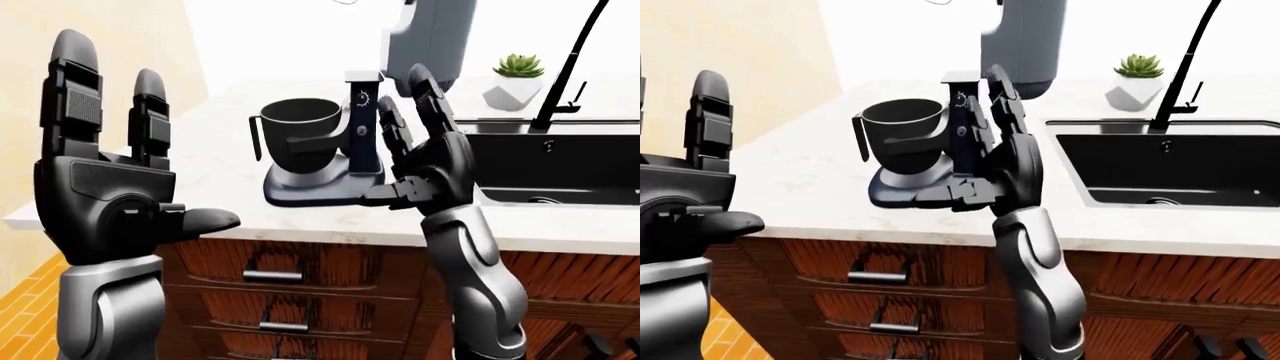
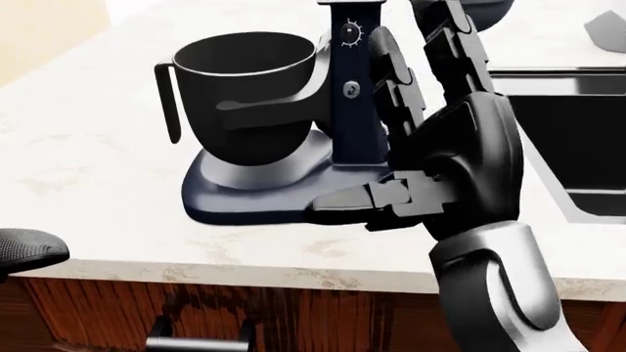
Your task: Open the stand mixer head.
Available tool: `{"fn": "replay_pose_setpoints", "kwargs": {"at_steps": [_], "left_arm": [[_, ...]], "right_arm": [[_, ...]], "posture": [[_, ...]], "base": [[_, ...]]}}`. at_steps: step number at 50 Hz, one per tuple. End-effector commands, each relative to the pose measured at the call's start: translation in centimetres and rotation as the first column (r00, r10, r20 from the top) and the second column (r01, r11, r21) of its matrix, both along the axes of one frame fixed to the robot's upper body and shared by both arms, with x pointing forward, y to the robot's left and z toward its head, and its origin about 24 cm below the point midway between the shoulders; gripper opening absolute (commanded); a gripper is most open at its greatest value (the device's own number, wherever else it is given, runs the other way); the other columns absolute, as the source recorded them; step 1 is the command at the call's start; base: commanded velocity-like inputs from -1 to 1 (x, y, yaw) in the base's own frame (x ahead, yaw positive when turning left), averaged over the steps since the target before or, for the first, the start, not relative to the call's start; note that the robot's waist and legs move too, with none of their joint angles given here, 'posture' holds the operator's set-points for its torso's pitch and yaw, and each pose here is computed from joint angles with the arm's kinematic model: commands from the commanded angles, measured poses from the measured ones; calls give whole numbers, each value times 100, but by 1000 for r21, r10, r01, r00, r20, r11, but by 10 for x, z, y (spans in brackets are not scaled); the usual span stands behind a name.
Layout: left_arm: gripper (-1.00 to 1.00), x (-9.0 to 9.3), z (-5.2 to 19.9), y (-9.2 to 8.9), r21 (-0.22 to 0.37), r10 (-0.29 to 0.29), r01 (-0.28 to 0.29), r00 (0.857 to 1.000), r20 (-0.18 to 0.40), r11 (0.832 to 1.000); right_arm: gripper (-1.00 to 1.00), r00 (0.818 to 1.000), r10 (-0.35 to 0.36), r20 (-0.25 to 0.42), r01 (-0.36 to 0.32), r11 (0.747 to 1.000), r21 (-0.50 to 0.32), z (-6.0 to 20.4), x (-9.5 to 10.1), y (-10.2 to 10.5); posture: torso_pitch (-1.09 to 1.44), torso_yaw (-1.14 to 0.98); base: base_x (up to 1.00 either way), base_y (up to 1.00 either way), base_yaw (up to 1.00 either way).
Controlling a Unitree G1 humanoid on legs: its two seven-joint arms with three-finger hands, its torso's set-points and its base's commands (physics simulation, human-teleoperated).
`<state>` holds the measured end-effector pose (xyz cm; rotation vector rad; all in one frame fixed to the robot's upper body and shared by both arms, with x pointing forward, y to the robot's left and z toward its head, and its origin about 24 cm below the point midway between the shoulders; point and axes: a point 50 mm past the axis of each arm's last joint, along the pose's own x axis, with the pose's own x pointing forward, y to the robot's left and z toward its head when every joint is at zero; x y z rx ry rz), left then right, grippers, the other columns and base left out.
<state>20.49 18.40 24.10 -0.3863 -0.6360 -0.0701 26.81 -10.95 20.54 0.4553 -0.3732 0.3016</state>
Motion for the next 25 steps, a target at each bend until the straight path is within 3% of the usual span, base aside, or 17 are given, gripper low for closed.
{"fn": "replay_pose_setpoints", "kwargs": {"at_steps": [1,11,25], "left_arm": [[100,-4,8,-1,7,-3,3,998,56,1000],[100,-4,8,-1,10,-4,3,998,58,1000],[100,-5,9,-2,9,-6,6,998,58,1000]], "right_arm": [[100,998,-8,63,6,1000,26,17,-8,-3],[100,991,-71,117,65,996,60,39,-17,-21],[100,988,-78,129,70,995,68,46,-18,-25]], "posture": [[-33,0],[-33,0],[-33,0]], "base": [[0,0,0],[0,0,0],[0,0,0]]}}
